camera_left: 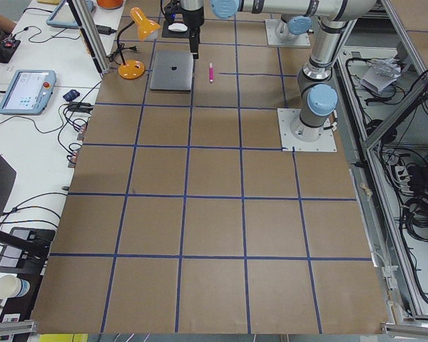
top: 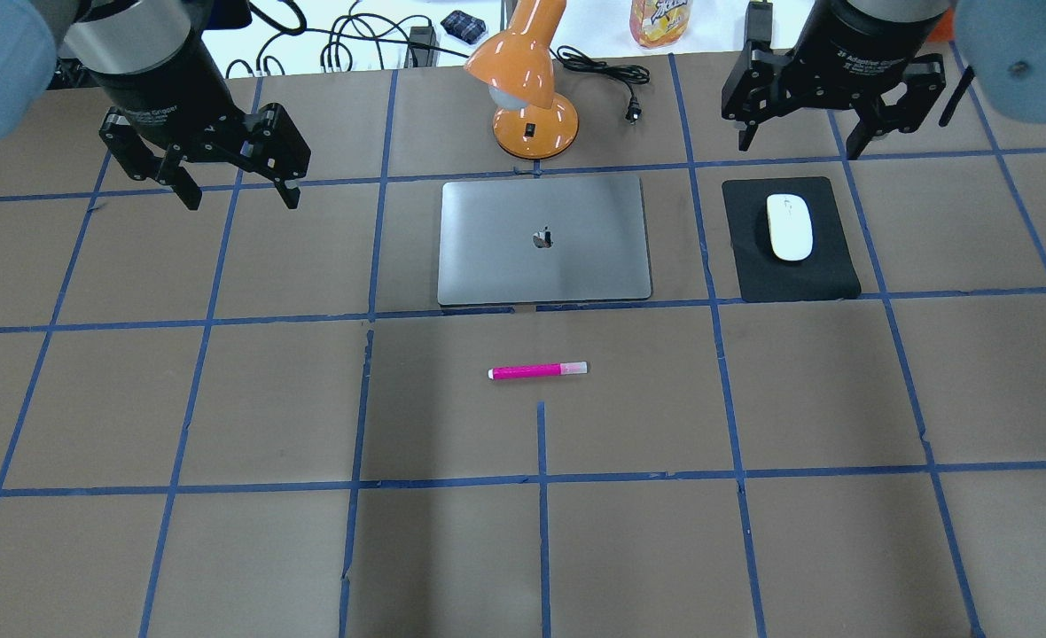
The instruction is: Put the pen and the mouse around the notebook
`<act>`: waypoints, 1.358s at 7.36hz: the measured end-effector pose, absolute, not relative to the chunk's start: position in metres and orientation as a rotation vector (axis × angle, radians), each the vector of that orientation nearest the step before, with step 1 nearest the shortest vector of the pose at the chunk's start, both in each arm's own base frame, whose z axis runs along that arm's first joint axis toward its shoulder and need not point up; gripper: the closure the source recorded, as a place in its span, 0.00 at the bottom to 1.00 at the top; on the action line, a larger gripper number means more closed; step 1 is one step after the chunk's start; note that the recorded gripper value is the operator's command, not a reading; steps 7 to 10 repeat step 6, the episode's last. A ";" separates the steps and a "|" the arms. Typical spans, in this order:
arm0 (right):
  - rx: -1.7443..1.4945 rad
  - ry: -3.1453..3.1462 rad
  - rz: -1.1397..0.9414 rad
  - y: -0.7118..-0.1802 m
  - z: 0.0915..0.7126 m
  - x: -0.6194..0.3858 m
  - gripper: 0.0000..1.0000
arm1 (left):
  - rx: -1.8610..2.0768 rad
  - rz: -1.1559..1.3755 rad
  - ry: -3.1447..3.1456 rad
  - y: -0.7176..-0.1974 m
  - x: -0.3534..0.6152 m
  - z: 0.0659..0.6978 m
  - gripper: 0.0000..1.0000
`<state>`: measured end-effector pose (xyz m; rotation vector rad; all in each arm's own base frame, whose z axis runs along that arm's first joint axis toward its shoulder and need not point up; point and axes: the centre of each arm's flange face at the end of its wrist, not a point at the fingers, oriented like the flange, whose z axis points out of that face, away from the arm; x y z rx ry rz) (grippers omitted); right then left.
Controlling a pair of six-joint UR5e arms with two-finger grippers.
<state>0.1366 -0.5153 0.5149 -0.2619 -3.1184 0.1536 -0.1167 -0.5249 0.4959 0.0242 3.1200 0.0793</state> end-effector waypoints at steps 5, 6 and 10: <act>-0.261 -3.118 0.152 -0.515 0.514 0.137 0.00 | 0.003 0.089 3.119 -0.528 -0.113 0.492 0.00; -0.260 -3.119 0.152 -0.515 0.514 0.137 0.00 | 0.002 0.087 3.119 -0.528 -0.113 0.493 0.00; -0.260 -3.119 0.152 -0.515 0.514 0.137 0.00 | 0.002 0.087 3.119 -0.528 -0.113 0.493 0.00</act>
